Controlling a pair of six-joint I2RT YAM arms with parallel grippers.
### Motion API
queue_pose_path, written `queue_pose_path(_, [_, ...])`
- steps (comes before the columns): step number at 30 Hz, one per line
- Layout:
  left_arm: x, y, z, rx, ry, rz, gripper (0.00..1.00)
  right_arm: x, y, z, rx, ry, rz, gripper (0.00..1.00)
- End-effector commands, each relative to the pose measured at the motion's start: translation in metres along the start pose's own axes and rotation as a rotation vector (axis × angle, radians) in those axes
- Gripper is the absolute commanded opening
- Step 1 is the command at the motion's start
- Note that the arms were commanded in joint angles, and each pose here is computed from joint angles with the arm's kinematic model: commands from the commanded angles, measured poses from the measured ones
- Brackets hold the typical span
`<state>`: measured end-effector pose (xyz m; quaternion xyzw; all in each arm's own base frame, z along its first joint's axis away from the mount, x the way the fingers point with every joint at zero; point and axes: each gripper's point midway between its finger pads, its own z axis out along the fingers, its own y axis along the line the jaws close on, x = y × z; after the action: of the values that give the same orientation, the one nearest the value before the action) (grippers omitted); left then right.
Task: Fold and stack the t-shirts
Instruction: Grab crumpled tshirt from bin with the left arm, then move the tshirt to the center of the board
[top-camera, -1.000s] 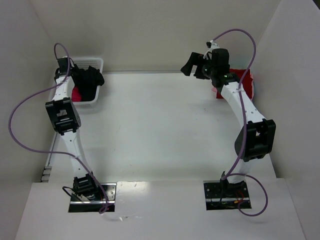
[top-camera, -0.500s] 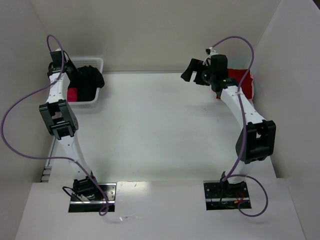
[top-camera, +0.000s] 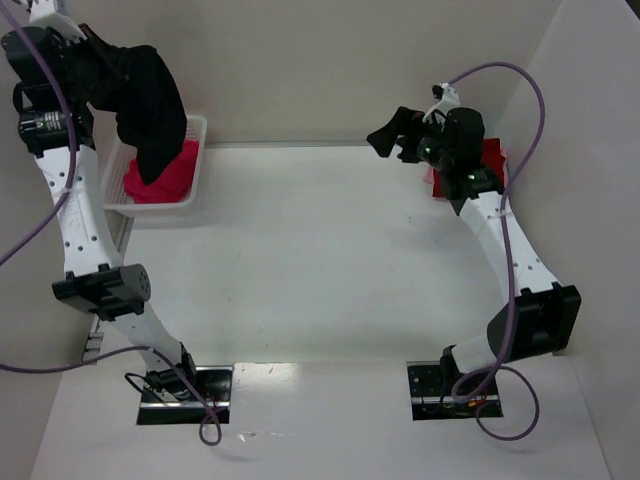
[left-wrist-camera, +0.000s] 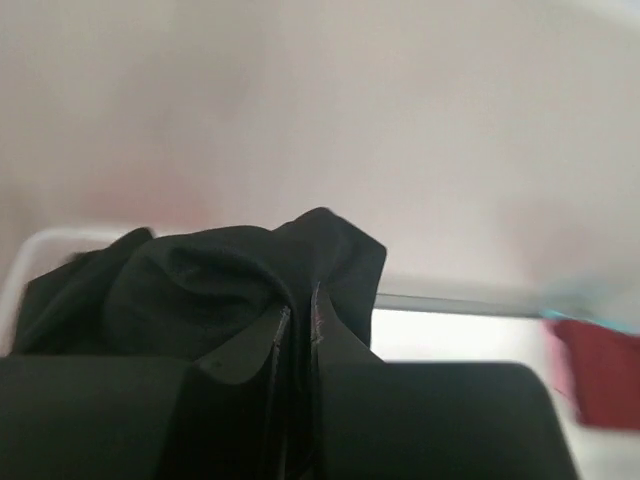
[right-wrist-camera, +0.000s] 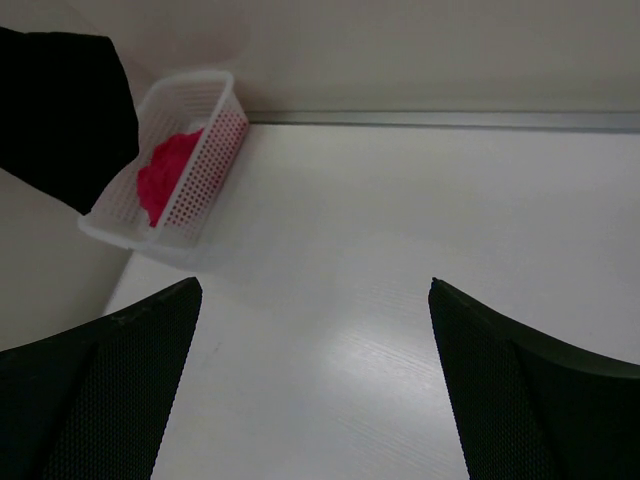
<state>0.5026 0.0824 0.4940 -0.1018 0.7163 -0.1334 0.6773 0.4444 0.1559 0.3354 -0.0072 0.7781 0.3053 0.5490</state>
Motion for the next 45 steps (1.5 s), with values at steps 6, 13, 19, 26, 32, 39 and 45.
queue_pose_path(6, [-0.024, -0.149, -0.130, 0.493, -0.021, -0.047, 0.00, -0.022, 0.062, -0.066, -0.191, -0.155, -0.021, 1.00])
queue_pose_path(13, [0.036, -0.207, -0.177, 0.707, 0.102, 0.000, 0.02, 0.009, 0.072, -0.111, -0.185, -0.155, 0.012, 1.00])
queue_pose_path(19, [0.144, -0.170, -0.152, 0.604, 0.220, 0.026, 0.00, 0.015, 0.065, -0.132, -0.127, -0.159, 0.015, 1.00])
queue_pose_path(26, [0.233, -0.112, -0.112, 0.367, 0.326, 0.047, 0.00, 0.028, 0.054, -0.123, -0.091, -0.114, 0.022, 1.00])
queue_pose_path(32, [0.311, -0.134, -0.092, 0.371, 0.509, 0.131, 0.00, 0.028, 0.041, -0.098, -0.056, -0.105, 0.010, 1.00])
queue_pose_path(39, [0.339, -0.199, -0.085, 0.415, 0.567, 0.209, 0.00, 0.030, 0.030, -0.068, -0.038, -0.070, -0.002, 1.00])
queue_pose_path(45, [0.354, -0.223, -0.069, 0.341, 0.528, 0.258, 0.00, 0.020, 0.023, -0.069, 0.009, -0.097, -0.037, 1.00])
